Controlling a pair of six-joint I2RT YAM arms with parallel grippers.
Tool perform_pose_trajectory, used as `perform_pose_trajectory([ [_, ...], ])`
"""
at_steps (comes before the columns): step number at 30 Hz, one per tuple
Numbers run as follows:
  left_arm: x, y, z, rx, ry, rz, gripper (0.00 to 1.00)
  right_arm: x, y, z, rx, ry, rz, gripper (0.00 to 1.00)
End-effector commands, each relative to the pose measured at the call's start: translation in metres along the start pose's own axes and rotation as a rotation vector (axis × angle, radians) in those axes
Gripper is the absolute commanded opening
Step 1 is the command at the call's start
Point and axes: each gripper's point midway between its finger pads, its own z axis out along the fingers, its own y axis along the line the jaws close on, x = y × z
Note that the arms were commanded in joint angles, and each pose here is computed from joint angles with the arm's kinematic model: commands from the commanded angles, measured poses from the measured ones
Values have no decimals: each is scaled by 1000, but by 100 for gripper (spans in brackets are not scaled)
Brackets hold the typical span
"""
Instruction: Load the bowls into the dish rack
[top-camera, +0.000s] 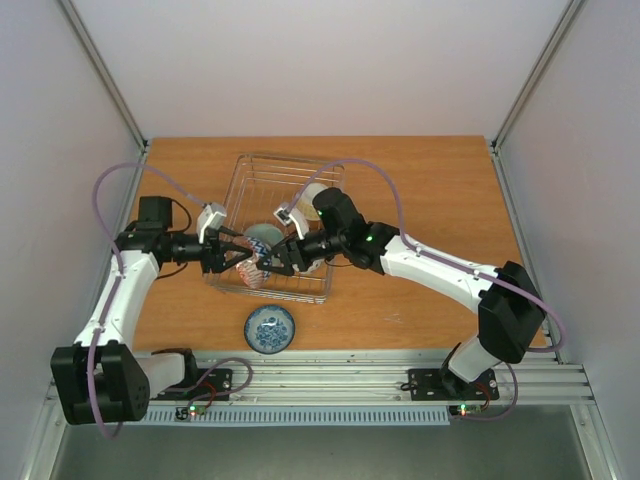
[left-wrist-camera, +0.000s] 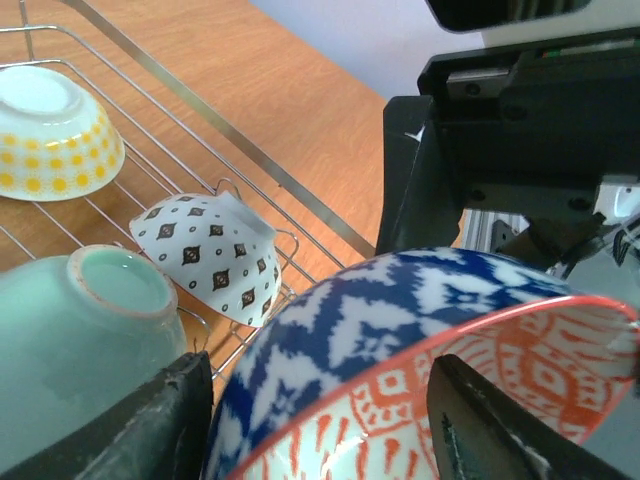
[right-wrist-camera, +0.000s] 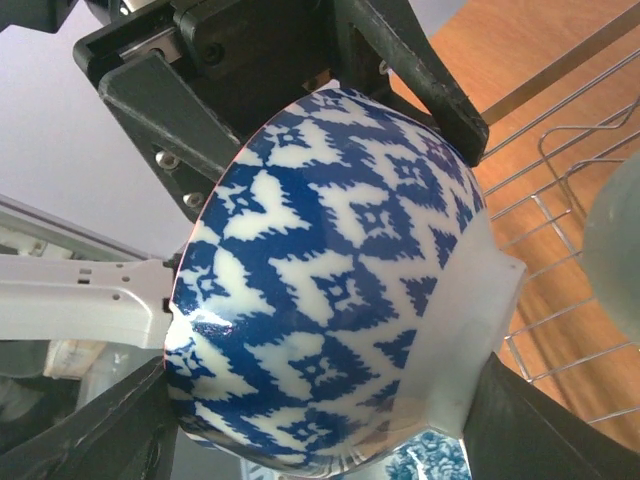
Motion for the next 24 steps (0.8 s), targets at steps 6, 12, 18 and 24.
perform_pose_trajectory([
  [6, -11, 16, -6, -158, -57, 69, 66, -45, -48, -20, 356, -84, -104, 1],
  [12, -13, 46, -12, -318, -53, 32, 67, -86, -95, -27, 624, -65, -184, 1],
  [18, -11, 53, -13, -355, -50, 17, 67, -135, -155, -48, 1022, -67, -303, 1],
  [24, -10, 53, -12, -346, -46, 14, 67, -160, -196, -44, 1181, -25, -390, 1],
])
